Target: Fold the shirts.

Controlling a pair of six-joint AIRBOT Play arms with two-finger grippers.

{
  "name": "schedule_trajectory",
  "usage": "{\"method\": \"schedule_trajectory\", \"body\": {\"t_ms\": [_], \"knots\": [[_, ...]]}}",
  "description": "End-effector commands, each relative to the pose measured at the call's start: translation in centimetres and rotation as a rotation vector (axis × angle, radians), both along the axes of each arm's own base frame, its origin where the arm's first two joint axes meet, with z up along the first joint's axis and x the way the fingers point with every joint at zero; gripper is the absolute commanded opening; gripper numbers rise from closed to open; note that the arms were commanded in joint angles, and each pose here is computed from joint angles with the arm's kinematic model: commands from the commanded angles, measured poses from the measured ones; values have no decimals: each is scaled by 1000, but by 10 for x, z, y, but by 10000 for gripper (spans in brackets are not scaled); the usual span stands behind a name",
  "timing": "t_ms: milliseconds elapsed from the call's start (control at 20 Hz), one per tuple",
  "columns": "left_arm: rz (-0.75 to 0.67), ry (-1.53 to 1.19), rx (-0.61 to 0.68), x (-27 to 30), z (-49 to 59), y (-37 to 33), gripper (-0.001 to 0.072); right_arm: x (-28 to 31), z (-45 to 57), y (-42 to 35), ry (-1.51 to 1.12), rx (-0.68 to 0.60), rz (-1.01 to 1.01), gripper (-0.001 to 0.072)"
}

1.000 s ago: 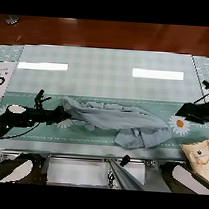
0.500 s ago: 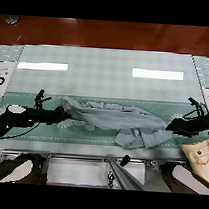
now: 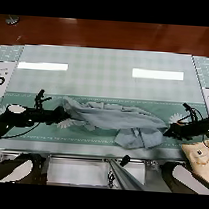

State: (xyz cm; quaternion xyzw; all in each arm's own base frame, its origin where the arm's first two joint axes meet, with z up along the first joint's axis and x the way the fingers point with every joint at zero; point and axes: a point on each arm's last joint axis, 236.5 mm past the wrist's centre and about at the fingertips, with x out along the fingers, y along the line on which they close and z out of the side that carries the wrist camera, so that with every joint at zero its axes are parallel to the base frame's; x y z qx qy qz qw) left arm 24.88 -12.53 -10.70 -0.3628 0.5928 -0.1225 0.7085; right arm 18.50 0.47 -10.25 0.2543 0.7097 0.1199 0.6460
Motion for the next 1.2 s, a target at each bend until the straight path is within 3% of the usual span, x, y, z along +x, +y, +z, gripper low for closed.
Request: {"method": "schedule_trajectory", "body": {"t_ms": [0,150,300,400,550,700,900,1000,1150], "knots": [[5,-73,-3,24,21,1,24,38,29,9,-163,50,-42,29],[-15,-337,4,80,113,4,24,111,124,5,-502,60,-119,29],[87,-738,11,126,287,27,24,160,290,17,-927,138,-198,29],[133,-1039,37,118,417,39,24,161,421,33,-1256,234,-226,29],[129,-1407,107,57,570,36,24,127,545,45,-1571,141,-195,29],[109,-1647,146,-12,656,21,24,88,616,61,-1695,96,-203,29],[111,-1820,250,-84,697,11,23,53,635,65,-1713,-158,-157,29],[175,-1810,299,-104,698,20,24,44,615,58,-1615,-279,-148,29],[217,-1660,364,-108,668,32,23,35,571,51,-1427,-358,-99,29]]}}
